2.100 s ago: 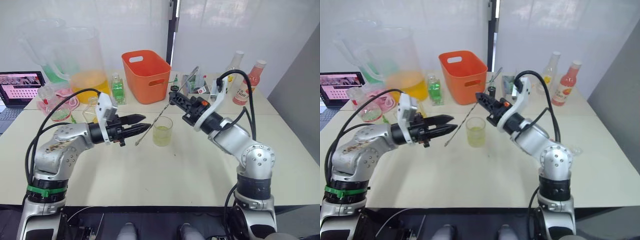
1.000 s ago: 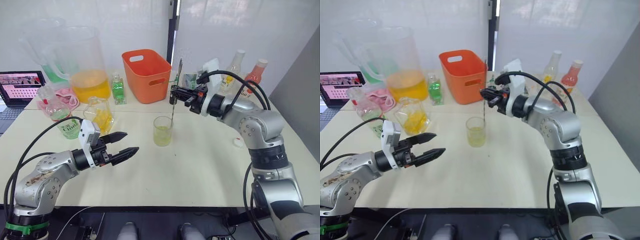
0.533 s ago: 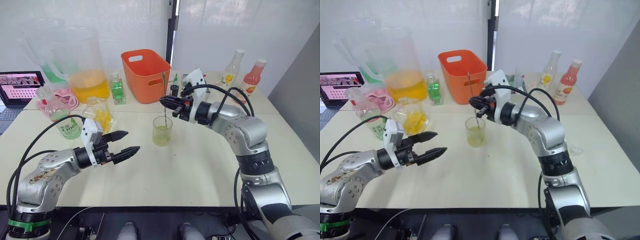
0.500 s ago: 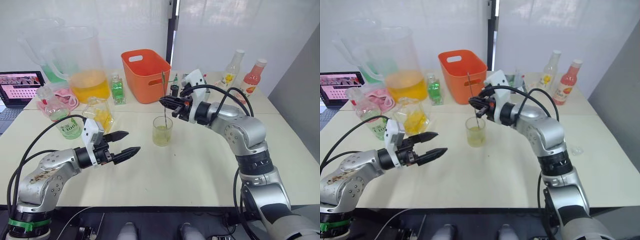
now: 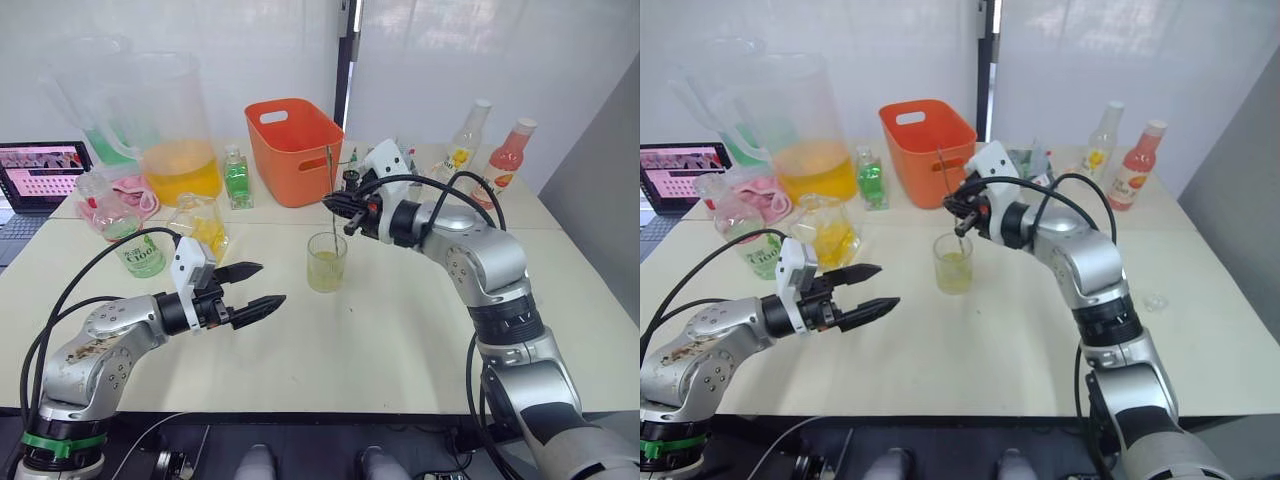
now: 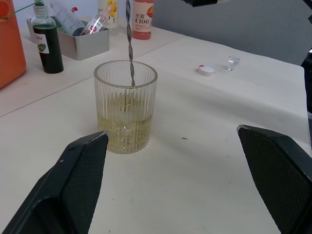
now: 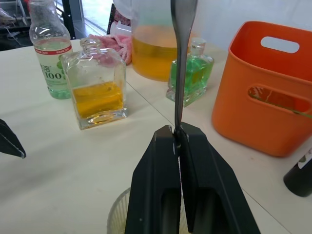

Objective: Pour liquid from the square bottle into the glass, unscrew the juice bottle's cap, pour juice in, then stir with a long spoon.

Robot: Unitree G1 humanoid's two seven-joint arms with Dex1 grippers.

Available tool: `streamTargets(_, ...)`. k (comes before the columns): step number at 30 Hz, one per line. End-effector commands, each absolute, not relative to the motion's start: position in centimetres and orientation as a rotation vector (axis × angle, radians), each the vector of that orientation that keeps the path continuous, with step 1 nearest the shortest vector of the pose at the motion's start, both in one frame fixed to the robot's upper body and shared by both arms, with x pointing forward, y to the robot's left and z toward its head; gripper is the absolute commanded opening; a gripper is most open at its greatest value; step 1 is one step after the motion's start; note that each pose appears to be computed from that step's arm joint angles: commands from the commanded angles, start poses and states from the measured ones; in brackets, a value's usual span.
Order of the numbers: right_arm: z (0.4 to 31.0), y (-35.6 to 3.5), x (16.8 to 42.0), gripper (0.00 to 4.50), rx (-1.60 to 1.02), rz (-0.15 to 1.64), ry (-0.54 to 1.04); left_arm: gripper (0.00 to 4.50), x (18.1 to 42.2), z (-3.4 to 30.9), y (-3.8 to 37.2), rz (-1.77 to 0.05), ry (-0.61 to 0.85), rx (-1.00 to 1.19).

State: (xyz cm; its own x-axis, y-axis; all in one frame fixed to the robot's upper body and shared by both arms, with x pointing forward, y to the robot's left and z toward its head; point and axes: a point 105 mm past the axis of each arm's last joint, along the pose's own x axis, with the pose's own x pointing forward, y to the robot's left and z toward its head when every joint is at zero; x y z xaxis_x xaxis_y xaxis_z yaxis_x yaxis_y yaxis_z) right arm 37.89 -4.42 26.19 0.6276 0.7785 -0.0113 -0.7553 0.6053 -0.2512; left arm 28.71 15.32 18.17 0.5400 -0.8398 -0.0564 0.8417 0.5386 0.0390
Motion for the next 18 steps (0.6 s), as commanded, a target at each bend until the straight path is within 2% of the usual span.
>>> streamTargets(1,28.8,-3.8,37.8,0.0,-0.234,0.884,-0.233,4.47,28.5,18.9,14.9,-1.011,-0.011,0.089)
streamTargets(10,29.6,-0.3,35.8,0.0,-0.116,1.019,-0.279,4.47,28.7,18.6,15.0,-1.002,-0.006,0.088)
streamTargets(18,27.6,-1.0,34.1,0.0,-0.144,1.09,-0.119,4.47,29.0,18.3,14.7,-1.016,-0.006,0.093)
